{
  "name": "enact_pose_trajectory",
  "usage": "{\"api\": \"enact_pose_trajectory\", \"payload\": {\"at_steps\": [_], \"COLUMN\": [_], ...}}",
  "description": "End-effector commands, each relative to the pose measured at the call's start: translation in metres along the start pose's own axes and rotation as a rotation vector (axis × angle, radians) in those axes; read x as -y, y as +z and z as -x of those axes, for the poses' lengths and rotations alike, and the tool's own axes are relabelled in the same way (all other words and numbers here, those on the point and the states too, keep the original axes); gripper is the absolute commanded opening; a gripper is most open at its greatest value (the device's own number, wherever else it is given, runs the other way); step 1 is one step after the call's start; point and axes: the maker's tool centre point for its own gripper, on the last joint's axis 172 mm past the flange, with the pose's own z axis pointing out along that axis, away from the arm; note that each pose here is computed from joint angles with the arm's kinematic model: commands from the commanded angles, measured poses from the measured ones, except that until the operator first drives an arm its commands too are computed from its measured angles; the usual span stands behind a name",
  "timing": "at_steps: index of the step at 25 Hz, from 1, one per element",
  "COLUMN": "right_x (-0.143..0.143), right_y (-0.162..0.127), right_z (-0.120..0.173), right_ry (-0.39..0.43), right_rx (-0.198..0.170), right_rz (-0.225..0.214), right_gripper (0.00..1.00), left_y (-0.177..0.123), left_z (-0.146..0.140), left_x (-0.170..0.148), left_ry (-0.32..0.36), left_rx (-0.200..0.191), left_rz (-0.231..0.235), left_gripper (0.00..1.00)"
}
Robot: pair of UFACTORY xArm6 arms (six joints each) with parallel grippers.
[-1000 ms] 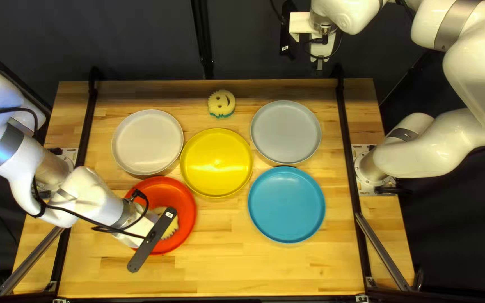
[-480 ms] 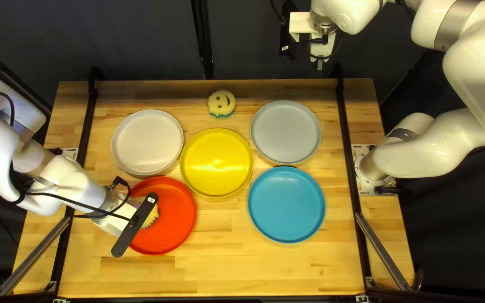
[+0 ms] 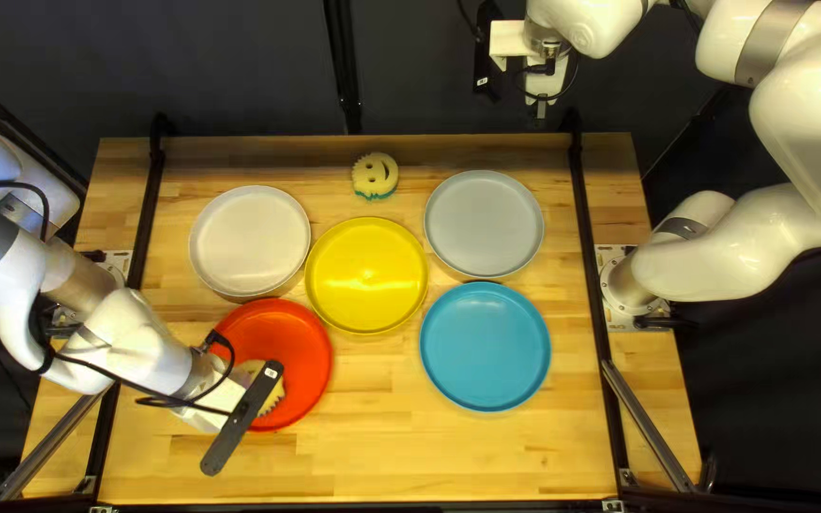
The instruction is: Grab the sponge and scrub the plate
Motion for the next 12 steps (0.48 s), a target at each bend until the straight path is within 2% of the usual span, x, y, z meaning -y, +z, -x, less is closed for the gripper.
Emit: {"api": "enact_pose_trajectory", "payload": {"at_steps": [1, 12], "right_x": [0.000, 0.000], "right_y": [0.000, 0.000], "right_z": [0.000, 0.000], "right_ry": [0.000, 0.000], "right_rx": [0.000, 0.000], "right_rz": [0.000, 0.000], "right_gripper": [1.00, 1.00], "left_y": [0.004, -0.017], "left_z": [0.025, 0.085], "left_x": [0.013, 0.039], "left_ry": [-0.011, -0.071], "left_rx": [0.007, 0.035], "left_rz": [0.015, 0.035], "left_gripper": [0.00, 0.00]}}
